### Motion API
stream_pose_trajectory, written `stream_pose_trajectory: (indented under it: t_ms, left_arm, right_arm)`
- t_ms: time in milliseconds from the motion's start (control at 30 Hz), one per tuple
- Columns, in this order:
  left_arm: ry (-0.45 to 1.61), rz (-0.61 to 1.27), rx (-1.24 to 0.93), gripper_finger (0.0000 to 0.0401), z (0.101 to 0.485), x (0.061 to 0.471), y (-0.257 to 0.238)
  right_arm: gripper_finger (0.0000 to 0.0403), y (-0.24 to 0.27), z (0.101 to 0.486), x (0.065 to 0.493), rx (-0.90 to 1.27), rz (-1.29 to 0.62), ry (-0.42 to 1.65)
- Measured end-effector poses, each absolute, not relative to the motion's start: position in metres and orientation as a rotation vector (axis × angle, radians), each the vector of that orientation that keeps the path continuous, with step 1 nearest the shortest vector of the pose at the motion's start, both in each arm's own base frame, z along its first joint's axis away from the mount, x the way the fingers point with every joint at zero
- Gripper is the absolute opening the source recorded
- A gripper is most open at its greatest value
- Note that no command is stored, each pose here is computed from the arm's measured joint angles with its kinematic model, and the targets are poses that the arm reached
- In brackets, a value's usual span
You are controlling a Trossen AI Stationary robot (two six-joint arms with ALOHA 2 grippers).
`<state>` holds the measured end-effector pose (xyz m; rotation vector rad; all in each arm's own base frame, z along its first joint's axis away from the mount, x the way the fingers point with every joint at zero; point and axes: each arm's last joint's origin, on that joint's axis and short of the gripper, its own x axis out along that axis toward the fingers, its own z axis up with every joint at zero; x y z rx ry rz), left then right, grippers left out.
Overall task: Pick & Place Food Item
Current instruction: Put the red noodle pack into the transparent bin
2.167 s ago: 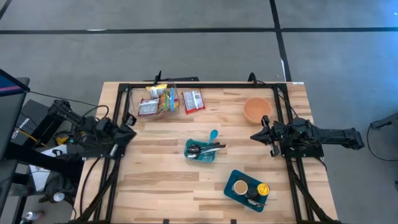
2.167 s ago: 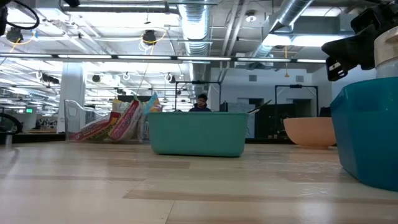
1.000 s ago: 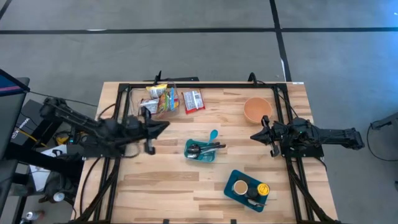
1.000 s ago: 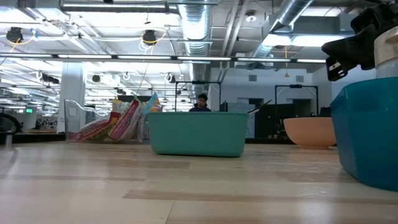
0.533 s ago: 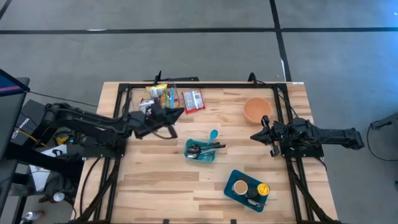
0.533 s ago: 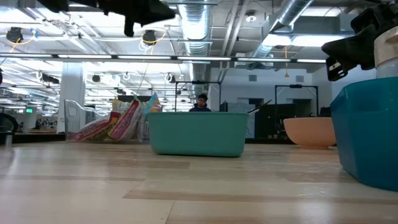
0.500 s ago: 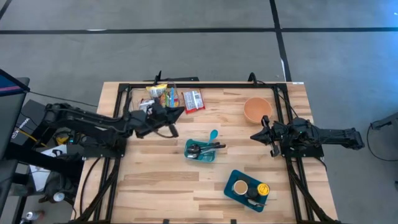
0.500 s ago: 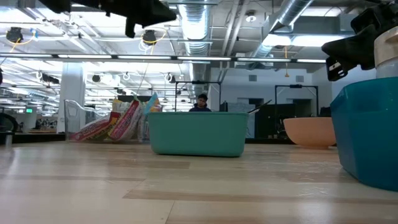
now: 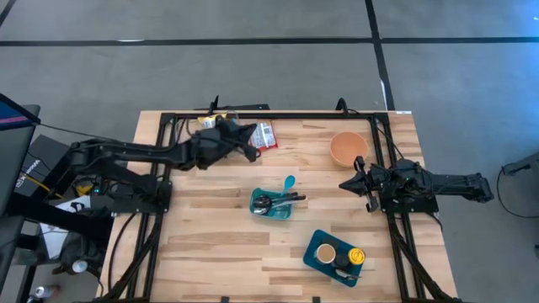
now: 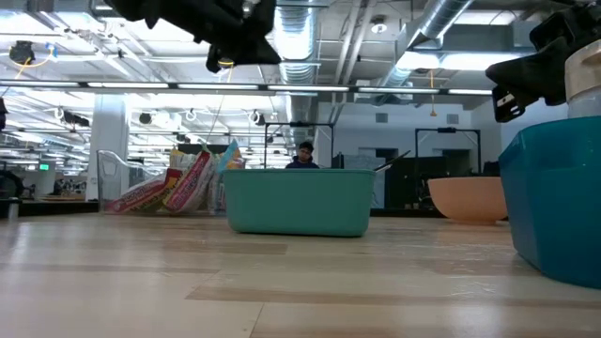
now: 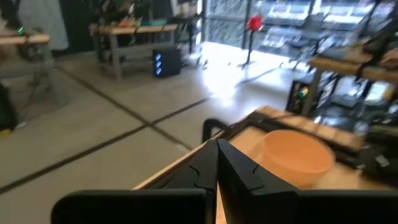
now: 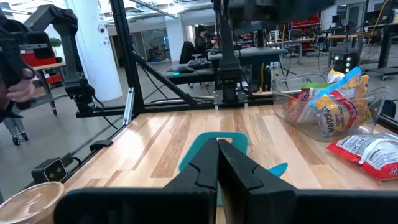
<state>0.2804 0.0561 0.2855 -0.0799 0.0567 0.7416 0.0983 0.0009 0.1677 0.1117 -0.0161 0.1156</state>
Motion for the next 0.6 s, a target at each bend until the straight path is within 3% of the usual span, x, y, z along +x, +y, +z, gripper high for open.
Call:
stream_pose_trajectory:
  t_ms: [600]
  left_arm:
    - [0.331, 0.850, -0.104, 0.0000, 0.300, 0.313, 0.092]
  right_arm:
    - [0.0000, 0.001, 0.168, 0.098, 0.112, 0.120, -0.016]
